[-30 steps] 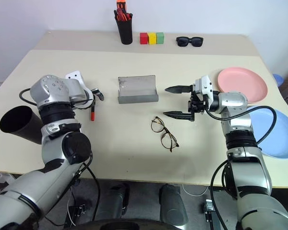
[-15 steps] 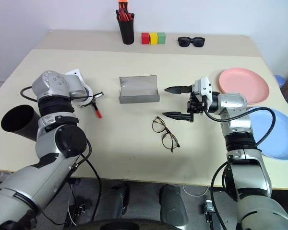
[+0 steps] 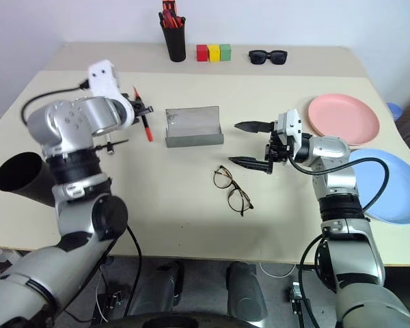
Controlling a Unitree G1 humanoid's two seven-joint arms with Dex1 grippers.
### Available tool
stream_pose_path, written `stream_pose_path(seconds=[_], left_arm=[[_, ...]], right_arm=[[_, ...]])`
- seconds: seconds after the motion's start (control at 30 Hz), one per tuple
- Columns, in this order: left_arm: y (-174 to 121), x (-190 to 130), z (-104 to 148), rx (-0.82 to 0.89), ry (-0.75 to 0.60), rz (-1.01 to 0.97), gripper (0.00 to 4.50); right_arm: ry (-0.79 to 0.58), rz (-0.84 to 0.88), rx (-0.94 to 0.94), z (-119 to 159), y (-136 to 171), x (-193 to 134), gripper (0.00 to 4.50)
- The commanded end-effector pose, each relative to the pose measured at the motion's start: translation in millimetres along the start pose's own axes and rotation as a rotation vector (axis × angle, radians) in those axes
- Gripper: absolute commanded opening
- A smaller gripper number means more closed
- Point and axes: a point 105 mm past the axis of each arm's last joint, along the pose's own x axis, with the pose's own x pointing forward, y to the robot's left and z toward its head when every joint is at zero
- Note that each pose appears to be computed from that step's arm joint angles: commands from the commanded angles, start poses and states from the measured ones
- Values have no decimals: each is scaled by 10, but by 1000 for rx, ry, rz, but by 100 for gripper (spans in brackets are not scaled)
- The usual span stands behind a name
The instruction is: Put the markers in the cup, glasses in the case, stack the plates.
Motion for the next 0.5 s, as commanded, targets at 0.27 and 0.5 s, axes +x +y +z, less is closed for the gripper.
stream_pose_path(seconds=[0.27,0.5], left_arm=[[167,-840,732,244,-703,207,15],[232,-1364,685,514,-991,353,15]], right_arm=[[-107,59,61,-22,272,11,450],[-136,124,79,-135,379,60,450]])
